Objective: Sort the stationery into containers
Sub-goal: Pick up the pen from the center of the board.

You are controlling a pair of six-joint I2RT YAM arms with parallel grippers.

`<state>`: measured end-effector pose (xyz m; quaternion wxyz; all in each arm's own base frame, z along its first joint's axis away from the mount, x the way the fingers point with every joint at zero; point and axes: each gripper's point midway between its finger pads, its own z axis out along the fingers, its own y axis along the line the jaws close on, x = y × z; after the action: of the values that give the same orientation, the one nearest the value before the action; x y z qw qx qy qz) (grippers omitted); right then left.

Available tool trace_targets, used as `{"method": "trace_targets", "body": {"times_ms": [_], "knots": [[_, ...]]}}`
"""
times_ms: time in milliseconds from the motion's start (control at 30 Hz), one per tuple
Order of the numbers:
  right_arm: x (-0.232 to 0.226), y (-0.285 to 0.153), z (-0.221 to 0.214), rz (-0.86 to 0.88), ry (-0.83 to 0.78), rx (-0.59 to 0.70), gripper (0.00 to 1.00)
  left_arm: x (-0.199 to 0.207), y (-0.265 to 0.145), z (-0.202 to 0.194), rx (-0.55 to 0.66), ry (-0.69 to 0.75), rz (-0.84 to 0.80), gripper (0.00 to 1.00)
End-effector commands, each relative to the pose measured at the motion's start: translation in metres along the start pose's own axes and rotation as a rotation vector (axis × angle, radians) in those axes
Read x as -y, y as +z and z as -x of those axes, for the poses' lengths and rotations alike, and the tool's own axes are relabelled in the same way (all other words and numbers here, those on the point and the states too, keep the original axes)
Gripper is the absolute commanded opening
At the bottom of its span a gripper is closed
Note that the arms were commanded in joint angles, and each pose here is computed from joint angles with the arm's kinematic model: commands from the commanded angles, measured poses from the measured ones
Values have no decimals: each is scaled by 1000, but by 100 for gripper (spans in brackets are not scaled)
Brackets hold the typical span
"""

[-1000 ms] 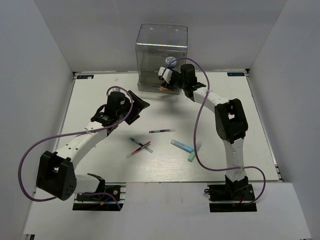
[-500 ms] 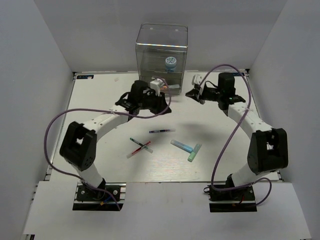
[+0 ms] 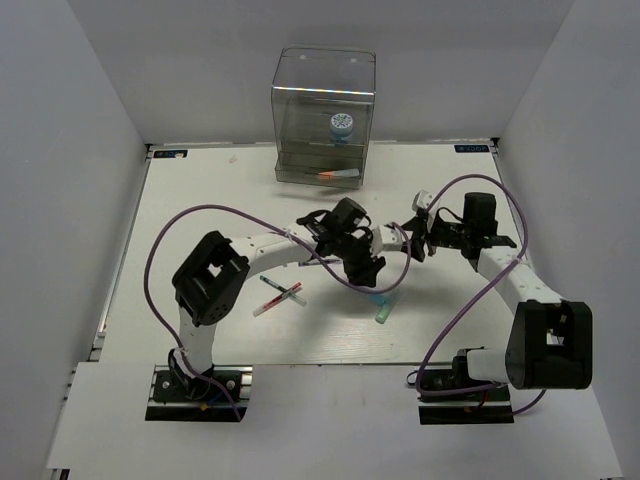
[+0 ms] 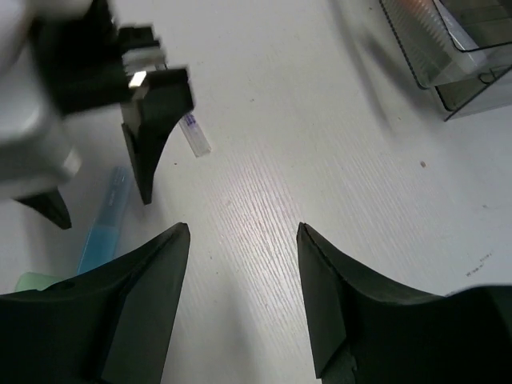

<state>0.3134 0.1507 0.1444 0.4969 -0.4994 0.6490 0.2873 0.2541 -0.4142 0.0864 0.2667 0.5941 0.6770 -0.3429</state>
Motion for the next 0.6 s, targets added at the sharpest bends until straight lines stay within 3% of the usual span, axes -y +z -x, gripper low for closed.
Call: {"method": "trace_targets", "body": {"times_ms": [0,400,567], "knots": [[-4,-8,5,0,4,40,62,7,4,-4,-61,157,-25,63],[-5,-22,-4,-27,26,61,62,10,27,-61,-262,205,-8,65],[-6,-25,-5,-29,33,66,62,-2,31,-87,-339,217,98,65]]}}
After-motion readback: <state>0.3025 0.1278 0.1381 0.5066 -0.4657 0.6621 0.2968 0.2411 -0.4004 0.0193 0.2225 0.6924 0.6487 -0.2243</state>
